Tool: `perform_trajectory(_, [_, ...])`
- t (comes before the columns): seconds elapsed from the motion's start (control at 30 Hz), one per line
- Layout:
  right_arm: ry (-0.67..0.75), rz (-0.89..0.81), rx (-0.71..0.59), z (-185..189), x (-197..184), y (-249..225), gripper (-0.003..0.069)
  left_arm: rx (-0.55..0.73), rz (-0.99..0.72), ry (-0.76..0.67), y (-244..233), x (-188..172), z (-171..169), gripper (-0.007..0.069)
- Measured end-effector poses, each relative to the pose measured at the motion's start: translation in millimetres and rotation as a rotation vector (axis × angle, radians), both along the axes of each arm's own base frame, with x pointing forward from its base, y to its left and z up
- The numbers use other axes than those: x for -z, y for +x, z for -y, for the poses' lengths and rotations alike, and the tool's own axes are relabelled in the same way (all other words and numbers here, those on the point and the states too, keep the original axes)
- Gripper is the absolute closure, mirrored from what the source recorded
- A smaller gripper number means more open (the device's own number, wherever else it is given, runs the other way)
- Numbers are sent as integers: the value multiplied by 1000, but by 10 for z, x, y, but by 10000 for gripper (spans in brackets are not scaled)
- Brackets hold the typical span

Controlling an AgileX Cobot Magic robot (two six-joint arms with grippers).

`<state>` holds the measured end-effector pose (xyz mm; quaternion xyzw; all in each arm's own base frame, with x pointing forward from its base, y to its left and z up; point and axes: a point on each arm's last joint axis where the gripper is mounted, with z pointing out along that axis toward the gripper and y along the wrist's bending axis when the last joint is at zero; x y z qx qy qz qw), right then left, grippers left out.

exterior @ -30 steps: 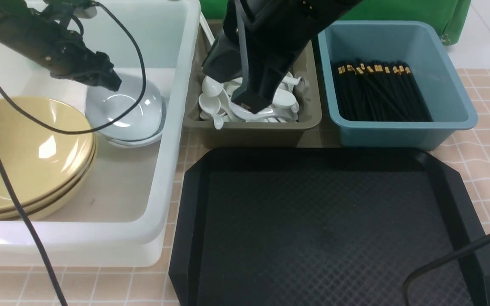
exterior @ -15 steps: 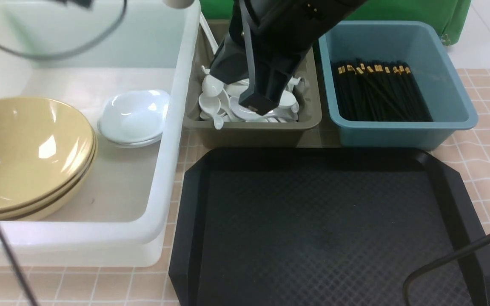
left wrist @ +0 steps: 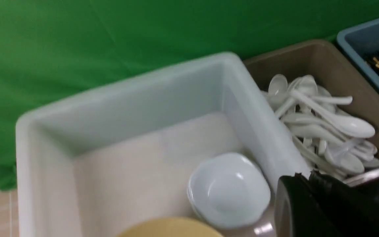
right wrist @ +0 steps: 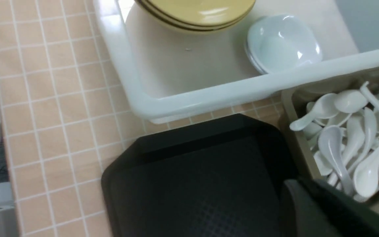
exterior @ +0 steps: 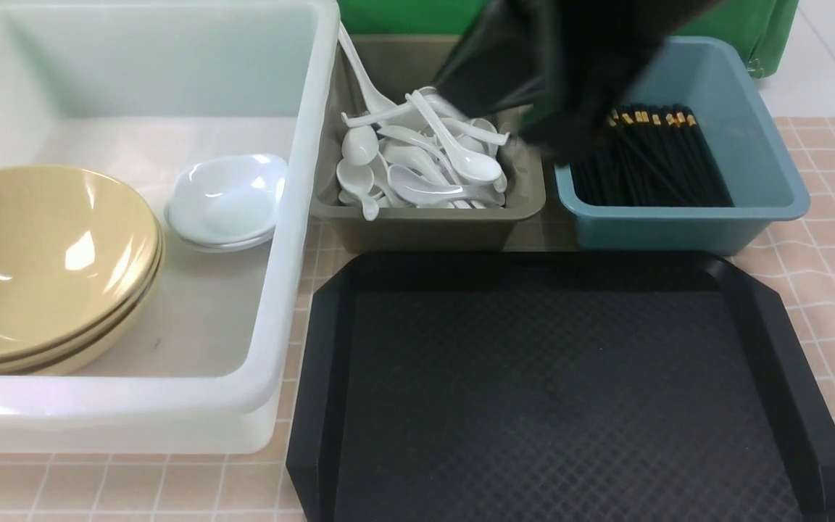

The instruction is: On brown table put chopsticks spoon bowls plates into blue grey white boxes.

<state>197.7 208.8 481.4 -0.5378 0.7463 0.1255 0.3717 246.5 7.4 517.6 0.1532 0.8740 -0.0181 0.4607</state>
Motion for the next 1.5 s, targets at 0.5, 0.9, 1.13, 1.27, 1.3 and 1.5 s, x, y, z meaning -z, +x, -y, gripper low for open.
perform_trajectory(0.5, [218,98,94,722,122,-714,586,-149,88,-31,-1099,1110,57,622])
perform_trajectory(0.9, [521,352,141,1221,658,-1163,582,-234,252,-116,-1944,2051,138,620])
perform_trajectory(1.13, [574,370,160,1307,886,-1237,581,-238,371,-97,-2217,2276,158,620])
perform_trajectory(1.27, [573,361,162,1308,894,-1240,580,-239,371,-98,-2248,2358,161,620])
perform_trajectory(1.3, [571,359,162,1308,896,-1240,580,-239,365,-98,-2247,2371,161,620])
perform_trajectory(1.5, [567,354,162,1308,903,-1241,580,-241,355,-96,-2237,2417,158,620])
